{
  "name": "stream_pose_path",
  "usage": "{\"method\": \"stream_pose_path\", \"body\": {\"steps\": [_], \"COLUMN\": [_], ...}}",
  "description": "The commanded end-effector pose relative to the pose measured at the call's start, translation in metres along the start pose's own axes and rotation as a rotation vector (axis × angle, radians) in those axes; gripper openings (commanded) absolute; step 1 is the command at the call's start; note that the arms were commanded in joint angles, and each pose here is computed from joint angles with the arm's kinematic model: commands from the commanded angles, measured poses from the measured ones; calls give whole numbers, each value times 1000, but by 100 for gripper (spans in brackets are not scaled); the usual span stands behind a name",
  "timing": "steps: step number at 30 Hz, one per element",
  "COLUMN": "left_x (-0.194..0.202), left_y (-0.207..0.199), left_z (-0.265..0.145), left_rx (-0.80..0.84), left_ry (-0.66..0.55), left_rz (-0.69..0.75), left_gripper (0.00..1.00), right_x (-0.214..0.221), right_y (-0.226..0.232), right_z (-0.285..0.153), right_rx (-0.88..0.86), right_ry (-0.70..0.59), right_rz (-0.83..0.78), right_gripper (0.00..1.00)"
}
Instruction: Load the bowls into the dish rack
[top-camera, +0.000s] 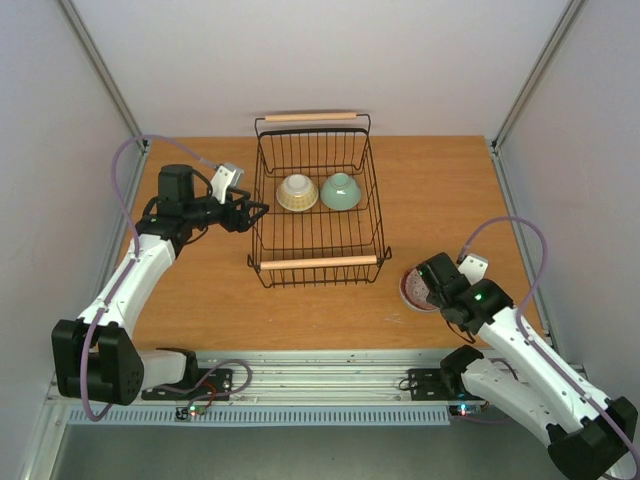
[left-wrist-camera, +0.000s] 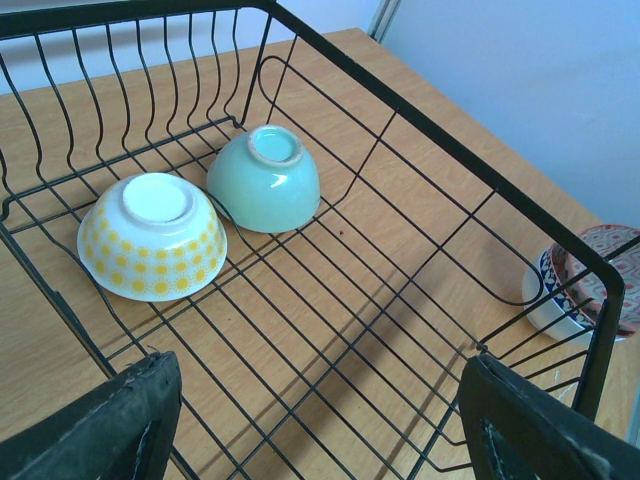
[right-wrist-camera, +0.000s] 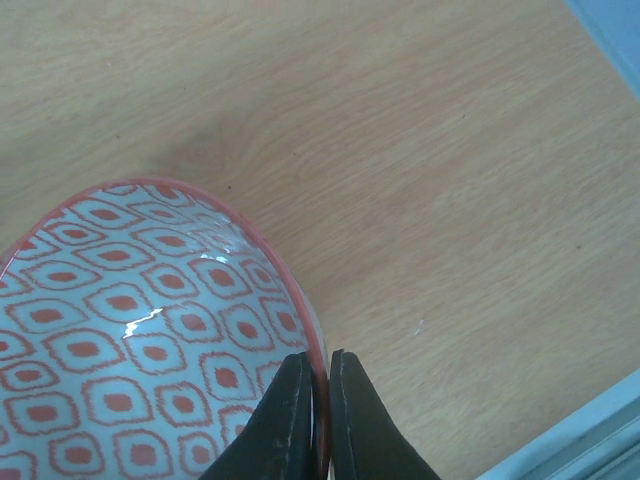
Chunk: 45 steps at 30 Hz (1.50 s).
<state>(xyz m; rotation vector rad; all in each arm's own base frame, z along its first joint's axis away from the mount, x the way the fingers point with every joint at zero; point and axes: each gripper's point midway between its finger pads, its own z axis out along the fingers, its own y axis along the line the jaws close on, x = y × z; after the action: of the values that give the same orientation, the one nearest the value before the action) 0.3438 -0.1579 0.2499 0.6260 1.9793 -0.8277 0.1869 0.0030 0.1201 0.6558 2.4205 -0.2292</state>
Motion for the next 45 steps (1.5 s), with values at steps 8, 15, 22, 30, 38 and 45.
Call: {"method": "stream_pose_path", "body": {"steps": [8, 15, 22, 30, 38, 45], "left_x": [-7, -7, -7, -10, -7, -6], "left_y": [-8, -28, -36, -40, -34, -32], "left_z": [4, 7, 6, 1, 4, 6], "left_rx": [40, 93, 105, 96, 78, 68], "left_ry": [-7, 9, 9, -10, -2, 1], "left_rz": [6, 38, 54, 75, 70, 70], "left_gripper": [76, 77, 77, 77, 77, 77], "right_x": [-102, -158, -173, -160, -119, -87], "right_y": [3, 94, 199, 296, 349, 366], "right_z": [-94, -132, -132, -143, -161, -191], "right_rx": [-157, -389, -428, -478, -541, -621], "right_ry": [-341, -404, -420, -447, -454, -472], "right_rz": [12, -94, -317, -510, -643, -701], "right_gripper": [1, 1, 1, 1, 1, 1]}}
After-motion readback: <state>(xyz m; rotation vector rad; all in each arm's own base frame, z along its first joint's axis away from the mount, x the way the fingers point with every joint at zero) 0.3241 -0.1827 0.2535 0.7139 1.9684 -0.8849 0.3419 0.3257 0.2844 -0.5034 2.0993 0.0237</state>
